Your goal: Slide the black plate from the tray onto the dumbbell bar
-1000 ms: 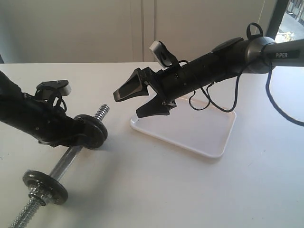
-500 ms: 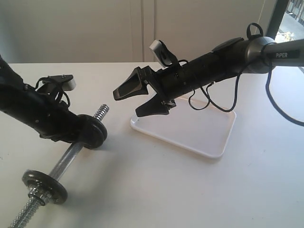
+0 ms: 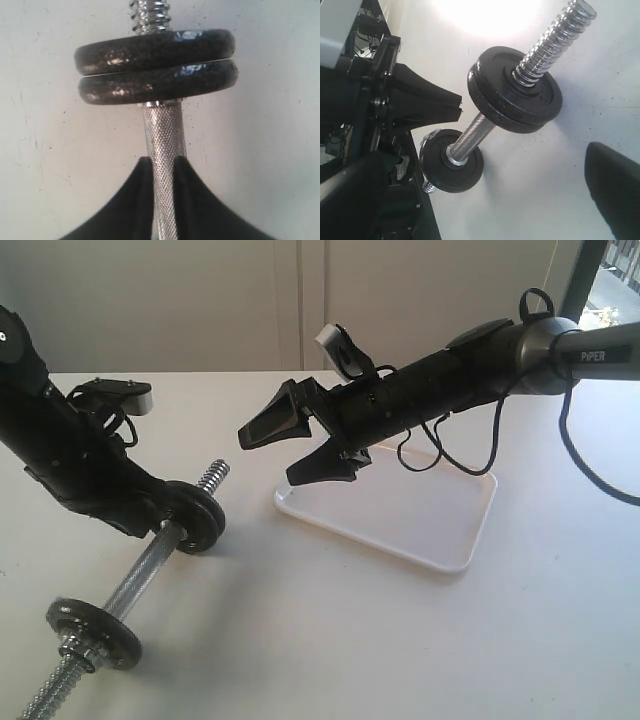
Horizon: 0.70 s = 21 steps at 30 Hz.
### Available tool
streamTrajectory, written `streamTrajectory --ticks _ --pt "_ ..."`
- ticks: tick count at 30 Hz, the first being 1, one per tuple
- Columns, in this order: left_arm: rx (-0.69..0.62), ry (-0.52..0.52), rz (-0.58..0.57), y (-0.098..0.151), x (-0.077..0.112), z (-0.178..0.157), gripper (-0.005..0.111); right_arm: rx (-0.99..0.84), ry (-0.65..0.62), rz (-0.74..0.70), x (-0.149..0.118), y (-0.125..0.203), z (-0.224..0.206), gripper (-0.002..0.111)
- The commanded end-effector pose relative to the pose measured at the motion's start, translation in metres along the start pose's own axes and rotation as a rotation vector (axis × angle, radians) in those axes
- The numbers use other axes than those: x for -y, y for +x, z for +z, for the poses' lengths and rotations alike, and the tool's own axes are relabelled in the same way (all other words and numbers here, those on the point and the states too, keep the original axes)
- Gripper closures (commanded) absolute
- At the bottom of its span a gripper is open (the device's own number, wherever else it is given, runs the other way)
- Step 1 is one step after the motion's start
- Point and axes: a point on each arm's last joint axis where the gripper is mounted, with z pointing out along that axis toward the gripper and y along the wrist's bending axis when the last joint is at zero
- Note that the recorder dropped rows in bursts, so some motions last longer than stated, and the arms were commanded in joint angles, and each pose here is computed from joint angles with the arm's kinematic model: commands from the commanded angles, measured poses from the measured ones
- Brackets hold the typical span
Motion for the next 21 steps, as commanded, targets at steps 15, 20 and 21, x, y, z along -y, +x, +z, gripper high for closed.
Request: streamTrajectory --ticks 15,20,21 --pt "0.305 -0.119 0.128 0.023 0.029 -0.119 0.107 0.104 -0.095 -0.069 -0.012 -0.012 -0.007 0.021" --pt "0.411 -0.173 0.123 0.043 0.036 -0.146 0.107 0.113 -0.098 -0.078 -0.017 -0.013 -0.009 0.075" --pt "0.426 -0.190 0.114 0.047 0.035 -0.148 0.107 0.113 -0.098 -0.079 -0.018 -0.013 -0.009 0.086"
